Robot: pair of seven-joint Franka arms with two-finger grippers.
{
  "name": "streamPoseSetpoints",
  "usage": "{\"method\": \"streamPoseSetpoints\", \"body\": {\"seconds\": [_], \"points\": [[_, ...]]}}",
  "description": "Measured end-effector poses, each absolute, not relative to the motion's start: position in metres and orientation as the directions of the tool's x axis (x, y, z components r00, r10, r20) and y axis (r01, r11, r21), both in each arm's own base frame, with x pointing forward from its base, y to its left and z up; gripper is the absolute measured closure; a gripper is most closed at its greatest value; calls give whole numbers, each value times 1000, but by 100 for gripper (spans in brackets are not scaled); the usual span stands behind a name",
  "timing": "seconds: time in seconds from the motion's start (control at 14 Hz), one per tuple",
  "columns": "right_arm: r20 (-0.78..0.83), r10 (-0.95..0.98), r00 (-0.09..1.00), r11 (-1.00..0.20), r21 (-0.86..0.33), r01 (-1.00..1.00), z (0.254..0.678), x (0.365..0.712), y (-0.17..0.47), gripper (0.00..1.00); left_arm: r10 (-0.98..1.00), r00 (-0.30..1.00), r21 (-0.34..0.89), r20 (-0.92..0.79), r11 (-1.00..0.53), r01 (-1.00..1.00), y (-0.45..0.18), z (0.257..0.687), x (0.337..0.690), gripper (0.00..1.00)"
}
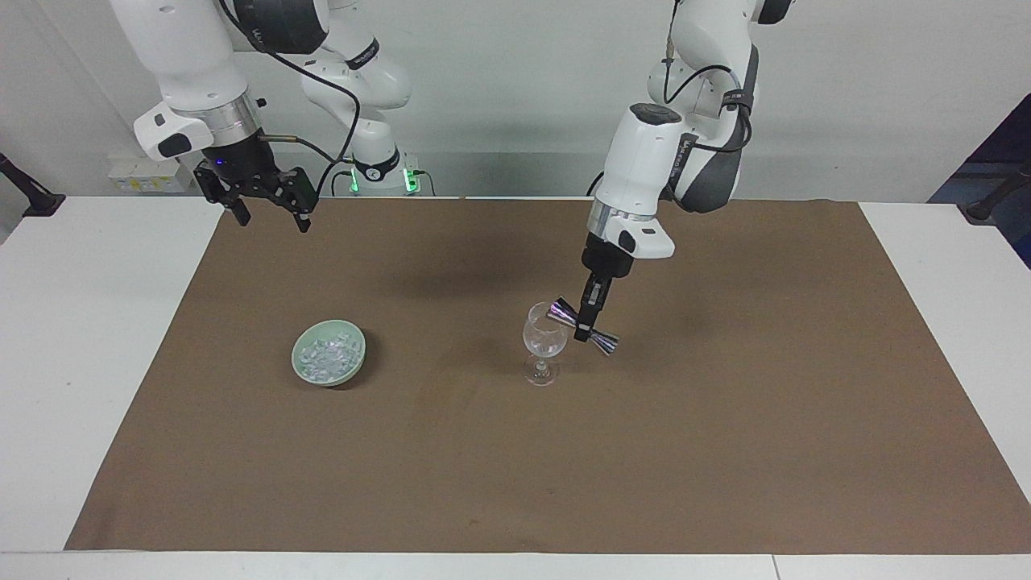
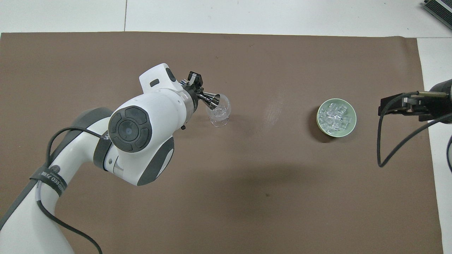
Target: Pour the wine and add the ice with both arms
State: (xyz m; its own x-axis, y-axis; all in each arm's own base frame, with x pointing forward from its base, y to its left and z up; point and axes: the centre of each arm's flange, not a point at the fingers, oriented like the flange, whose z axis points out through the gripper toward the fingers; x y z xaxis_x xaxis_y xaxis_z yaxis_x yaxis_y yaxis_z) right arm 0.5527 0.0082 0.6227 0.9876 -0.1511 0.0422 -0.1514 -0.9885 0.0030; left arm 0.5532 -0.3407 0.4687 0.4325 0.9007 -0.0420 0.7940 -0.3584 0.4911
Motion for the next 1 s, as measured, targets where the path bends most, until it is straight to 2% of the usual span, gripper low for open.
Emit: {"method": "streamPoseSetpoints", "body": {"seconds": [1.0], "points": [[42,-151,988,-988,3,-151,623,553,8,0,893,449,498,-12,-384,777,-342,471,553,78]]}}
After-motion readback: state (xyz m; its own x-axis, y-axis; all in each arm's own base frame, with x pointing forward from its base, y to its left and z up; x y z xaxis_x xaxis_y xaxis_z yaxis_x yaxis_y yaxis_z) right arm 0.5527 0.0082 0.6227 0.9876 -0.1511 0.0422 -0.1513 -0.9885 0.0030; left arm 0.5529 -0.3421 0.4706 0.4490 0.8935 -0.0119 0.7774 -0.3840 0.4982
